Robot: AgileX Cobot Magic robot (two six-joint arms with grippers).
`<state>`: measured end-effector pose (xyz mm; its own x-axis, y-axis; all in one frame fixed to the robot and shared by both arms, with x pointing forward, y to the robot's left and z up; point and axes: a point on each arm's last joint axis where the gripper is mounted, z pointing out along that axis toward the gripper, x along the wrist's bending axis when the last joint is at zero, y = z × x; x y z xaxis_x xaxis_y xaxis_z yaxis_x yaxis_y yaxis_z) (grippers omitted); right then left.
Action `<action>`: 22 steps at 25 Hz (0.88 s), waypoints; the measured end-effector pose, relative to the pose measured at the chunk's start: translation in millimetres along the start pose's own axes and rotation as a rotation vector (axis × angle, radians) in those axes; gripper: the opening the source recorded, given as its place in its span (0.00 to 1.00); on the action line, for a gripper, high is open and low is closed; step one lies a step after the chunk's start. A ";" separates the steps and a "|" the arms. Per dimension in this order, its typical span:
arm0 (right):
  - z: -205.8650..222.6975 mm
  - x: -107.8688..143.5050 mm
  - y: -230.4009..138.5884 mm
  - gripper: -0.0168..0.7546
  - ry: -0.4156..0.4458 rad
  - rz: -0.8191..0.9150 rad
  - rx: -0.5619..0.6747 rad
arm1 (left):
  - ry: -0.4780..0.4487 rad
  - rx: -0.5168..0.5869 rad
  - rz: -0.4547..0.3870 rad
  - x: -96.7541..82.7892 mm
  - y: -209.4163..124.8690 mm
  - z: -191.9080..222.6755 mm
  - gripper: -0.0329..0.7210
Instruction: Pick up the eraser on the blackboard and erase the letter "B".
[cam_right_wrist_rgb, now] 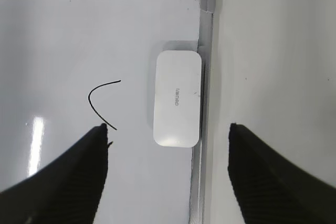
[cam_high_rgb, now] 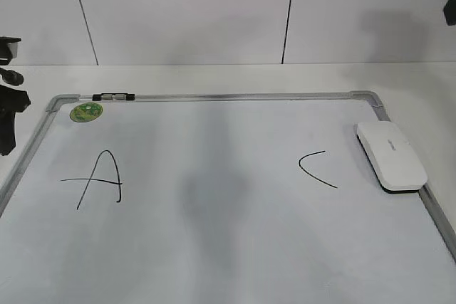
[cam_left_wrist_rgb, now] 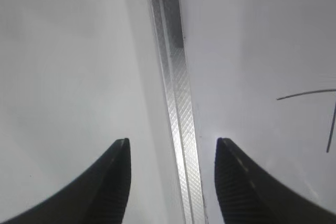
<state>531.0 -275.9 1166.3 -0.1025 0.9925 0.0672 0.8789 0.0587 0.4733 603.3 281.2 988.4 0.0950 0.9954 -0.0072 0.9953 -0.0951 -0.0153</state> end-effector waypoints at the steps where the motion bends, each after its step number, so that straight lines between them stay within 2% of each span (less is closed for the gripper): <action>1: -2.3 0.1 -5.0 0.74 -0.002 0.000 0.002 | 0.006 0.003 0.003 0.6 -0.1 -0.4 0.56; 10: -26.7 1.4 -49.4 0.74 -0.017 -0.007 -0.010 | 0.007 -0.015 0.003 0.2 -8.4 -11.2 0.56; 18: -57.5 4.2 -98.3 0.74 -0.023 -0.014 -0.080 | 0.009 -0.064 0.003 -1.8 -52.5 -40.5 0.56; 22: -71.8 4.8 -126.3 0.74 -0.035 -0.020 -0.126 | 0.011 -0.111 0.001 -3.0 -77.8 -57.3 0.52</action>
<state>386.1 -286.3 1169.9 -0.1014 0.9945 0.0272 0.8109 0.0668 0.5814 526.5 285.9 1046.9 0.0958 0.9954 0.0040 0.9909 -0.0957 0.0951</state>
